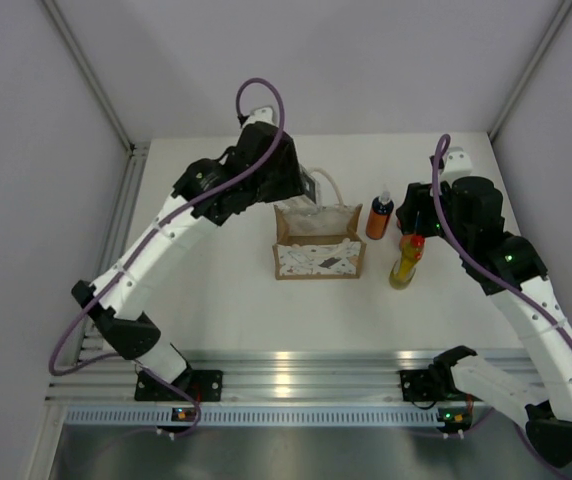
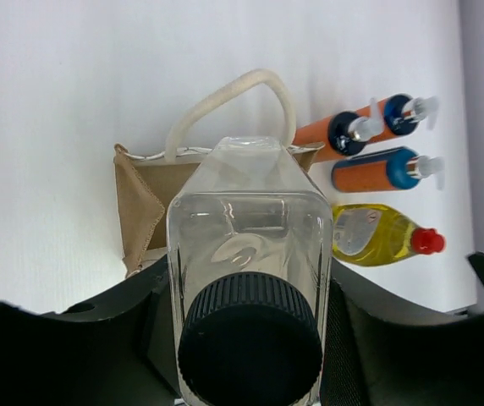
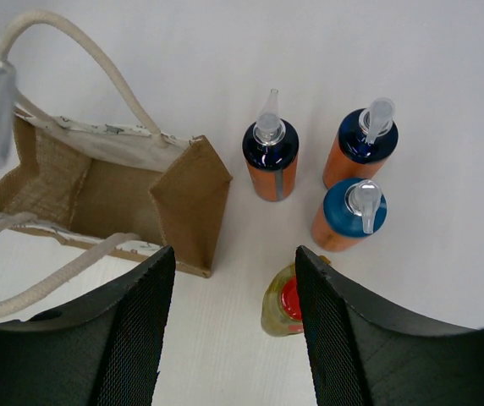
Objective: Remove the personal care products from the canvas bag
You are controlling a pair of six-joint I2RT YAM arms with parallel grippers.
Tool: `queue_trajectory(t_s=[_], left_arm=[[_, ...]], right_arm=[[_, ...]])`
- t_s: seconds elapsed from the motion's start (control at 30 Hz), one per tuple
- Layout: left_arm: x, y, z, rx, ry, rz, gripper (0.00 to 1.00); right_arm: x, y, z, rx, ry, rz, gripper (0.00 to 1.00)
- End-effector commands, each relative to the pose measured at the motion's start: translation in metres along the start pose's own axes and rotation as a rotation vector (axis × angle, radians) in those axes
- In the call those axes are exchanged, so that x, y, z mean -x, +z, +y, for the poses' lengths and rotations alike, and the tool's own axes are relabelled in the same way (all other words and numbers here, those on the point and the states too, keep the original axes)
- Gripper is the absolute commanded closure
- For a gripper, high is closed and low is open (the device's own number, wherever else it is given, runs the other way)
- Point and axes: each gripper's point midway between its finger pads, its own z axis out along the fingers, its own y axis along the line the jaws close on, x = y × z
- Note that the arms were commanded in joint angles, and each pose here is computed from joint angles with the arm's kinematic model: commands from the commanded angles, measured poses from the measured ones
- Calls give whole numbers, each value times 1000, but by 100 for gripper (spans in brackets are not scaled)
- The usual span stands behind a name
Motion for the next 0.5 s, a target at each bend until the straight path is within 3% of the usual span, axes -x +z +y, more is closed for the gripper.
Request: queue_trajectory(t_s=[0.0, 0.13, 0.27, 0.47], left_arm=[[90, -93, -18, -171, -142, -321, 100], [113, -137, 5, -150, -192, -445, 100], [127, -160, 45, -22, -244, -571, 100], [119, -153, 81, 148, -209, -597, 100]], right_arm=[[14, 1, 0, -7, 14, -48, 43], [19, -1, 1, -1, 24, -59, 43], [22, -1, 5, 13, 33, -61, 43], [34, -7, 5, 13, 32, -91, 43]])
